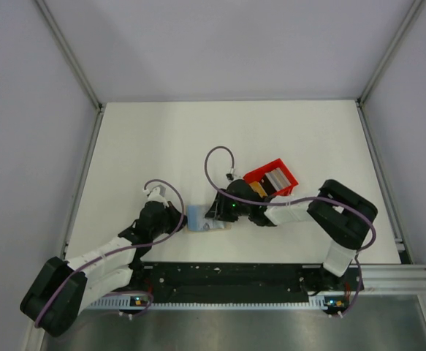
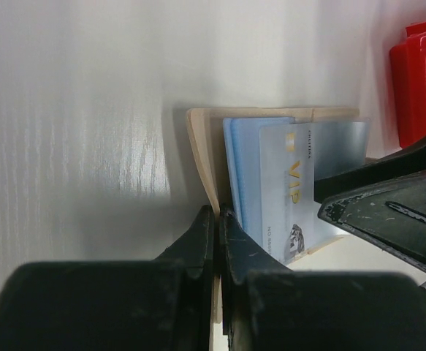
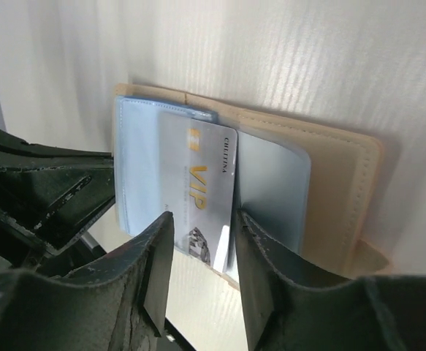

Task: Put the credit cards into the card holder
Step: Insert the credit card into the card holder.

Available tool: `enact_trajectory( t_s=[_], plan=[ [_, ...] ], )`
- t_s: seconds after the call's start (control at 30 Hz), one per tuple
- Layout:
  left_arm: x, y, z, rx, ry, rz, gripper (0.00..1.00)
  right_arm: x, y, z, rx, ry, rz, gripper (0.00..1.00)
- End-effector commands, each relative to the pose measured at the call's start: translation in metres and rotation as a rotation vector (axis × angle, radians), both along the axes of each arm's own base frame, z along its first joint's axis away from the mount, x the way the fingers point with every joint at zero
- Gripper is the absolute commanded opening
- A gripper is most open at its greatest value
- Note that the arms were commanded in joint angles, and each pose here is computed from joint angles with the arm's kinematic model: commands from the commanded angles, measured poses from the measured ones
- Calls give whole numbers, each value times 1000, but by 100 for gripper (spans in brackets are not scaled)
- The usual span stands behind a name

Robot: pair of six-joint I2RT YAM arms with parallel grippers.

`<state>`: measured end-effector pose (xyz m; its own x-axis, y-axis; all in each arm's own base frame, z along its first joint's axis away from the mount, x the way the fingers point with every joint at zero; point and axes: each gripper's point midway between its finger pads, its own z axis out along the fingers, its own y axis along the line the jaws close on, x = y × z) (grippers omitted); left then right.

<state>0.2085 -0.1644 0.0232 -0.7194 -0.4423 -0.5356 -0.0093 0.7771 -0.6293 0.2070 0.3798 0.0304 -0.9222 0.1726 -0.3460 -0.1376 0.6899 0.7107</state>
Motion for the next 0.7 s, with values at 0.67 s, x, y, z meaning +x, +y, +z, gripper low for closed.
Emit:
enact_trajectory(
  t_s=[0.67],
  plan=[
    [-2, -2, 0, 4, -17, -27, 0, -6, 29, 11, -22, -67, 165, 37]
  ],
)
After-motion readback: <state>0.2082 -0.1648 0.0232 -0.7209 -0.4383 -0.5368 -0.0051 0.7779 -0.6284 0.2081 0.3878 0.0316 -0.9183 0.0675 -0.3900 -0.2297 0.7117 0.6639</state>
